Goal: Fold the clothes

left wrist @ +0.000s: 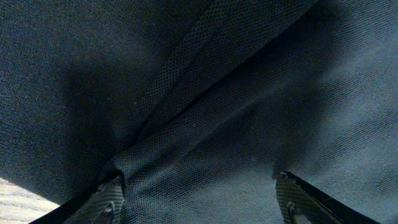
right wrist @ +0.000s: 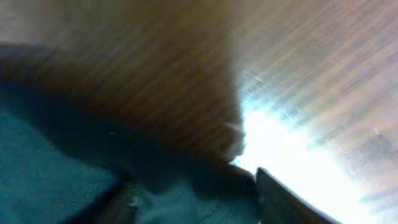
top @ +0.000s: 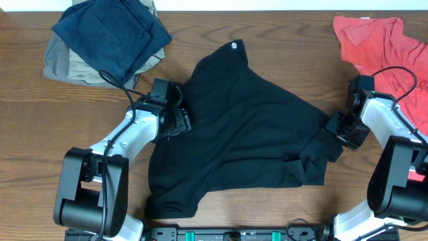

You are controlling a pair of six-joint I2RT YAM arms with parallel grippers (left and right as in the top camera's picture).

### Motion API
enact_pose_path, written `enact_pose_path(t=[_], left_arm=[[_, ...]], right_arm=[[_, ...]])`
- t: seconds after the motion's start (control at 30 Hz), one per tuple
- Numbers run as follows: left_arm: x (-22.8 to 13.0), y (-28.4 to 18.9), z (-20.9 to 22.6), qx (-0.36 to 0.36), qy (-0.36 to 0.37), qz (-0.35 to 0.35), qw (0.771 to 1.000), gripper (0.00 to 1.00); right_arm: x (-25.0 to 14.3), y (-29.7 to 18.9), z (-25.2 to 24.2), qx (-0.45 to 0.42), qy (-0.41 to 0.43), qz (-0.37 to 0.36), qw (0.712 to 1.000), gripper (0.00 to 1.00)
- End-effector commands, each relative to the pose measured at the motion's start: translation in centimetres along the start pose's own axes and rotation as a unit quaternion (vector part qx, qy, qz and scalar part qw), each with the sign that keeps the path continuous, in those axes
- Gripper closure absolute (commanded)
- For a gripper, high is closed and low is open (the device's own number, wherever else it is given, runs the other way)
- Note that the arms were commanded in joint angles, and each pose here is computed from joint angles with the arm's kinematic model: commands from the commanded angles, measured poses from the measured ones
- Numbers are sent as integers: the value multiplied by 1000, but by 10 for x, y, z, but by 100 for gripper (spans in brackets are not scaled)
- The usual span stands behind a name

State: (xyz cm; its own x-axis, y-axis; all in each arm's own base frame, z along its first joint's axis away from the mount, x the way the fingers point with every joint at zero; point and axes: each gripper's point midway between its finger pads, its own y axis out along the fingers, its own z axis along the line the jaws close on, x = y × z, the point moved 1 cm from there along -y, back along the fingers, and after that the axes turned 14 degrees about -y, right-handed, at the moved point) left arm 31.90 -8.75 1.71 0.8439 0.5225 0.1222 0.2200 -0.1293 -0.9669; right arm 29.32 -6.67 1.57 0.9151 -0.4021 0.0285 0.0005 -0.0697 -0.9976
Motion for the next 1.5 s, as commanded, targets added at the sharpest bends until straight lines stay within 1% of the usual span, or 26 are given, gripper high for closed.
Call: enact_pose_path(t=[0.0, 0.03, 0.07, 0.23, 0.4, 0.5, 0.7, 0.83, 0.97, 1.0, 1.03, 1.07, 1.1, 1.13, 1.17, 1.2, 1.3, 1.47], left_arm=[[2, 4, 5, 13, 1, 1, 1000, 21], [2, 4, 5, 13, 1, 1, 1000, 21], [2, 4, 5, 13, 1, 1, 1000, 21], [2, 4, 5, 13, 1, 1, 1000, 21], [2, 4, 5, 13, 1, 1, 1000, 20], [1, 4, 5, 14, 1, 2, 1000, 20], [1, 4, 5, 14, 1, 2, 1000, 20], [1, 4, 5, 14, 1, 2, 1000, 20], [1, 4, 5, 14, 1, 2, 1000, 20], [1, 4, 5, 14, 1, 2, 1000, 20], [1, 4, 5, 14, 1, 2, 1000, 20], [1, 4, 5, 14, 1, 2, 1000, 19], [1, 4, 5, 14, 1, 2, 1000, 20], [1, 4, 5, 14, 1, 2, 1000, 20], [1, 4, 5, 14, 1, 2, 1000, 19], [1, 4, 5, 14, 1, 2, 1000, 19], [1, 4, 5, 14, 1, 3, 1000, 19], [0, 4, 6, 16, 1, 5, 1000, 19]], right_arm=[[2, 3, 0, 5, 4, -1, 1000, 78], [3, 3, 0, 5, 4, -3, 1000, 91], [4, 3, 0, 6, 4, -5, 1000, 99], [13, 3, 2, 10, 8, -24, 1000, 99], [47, -8, -1, 22, 21, -84, 996, 99], [78, -28, -4, 29, 19, -130, 991, 99], [140, -88, -9, 41, 14, -233, 972, 99], [168, -115, -8, 47, 9, -292, 955, 99], [187, -128, -1, 59, 8, -337, 940, 99], [189, -130, 1, 63, 7, -343, 937, 92], [192, -131, 2, 66, 6, -347, 935, 77], [193, -132, 3, 68, 6, -349, 935, 51], [193, -133, 3, 68, 5, -350, 934, 29], [193, -133, 3, 67, 5, -348, 935, 18], [192, -134, 2, 66, 4, -344, 937, 3], [191, -136, 1, 65, 1, -340, 938, 1], [181, -143, -1, 60, -9, -312, 948, 1], [142, -154, 8, 96, -25, -218, 971, 1]])
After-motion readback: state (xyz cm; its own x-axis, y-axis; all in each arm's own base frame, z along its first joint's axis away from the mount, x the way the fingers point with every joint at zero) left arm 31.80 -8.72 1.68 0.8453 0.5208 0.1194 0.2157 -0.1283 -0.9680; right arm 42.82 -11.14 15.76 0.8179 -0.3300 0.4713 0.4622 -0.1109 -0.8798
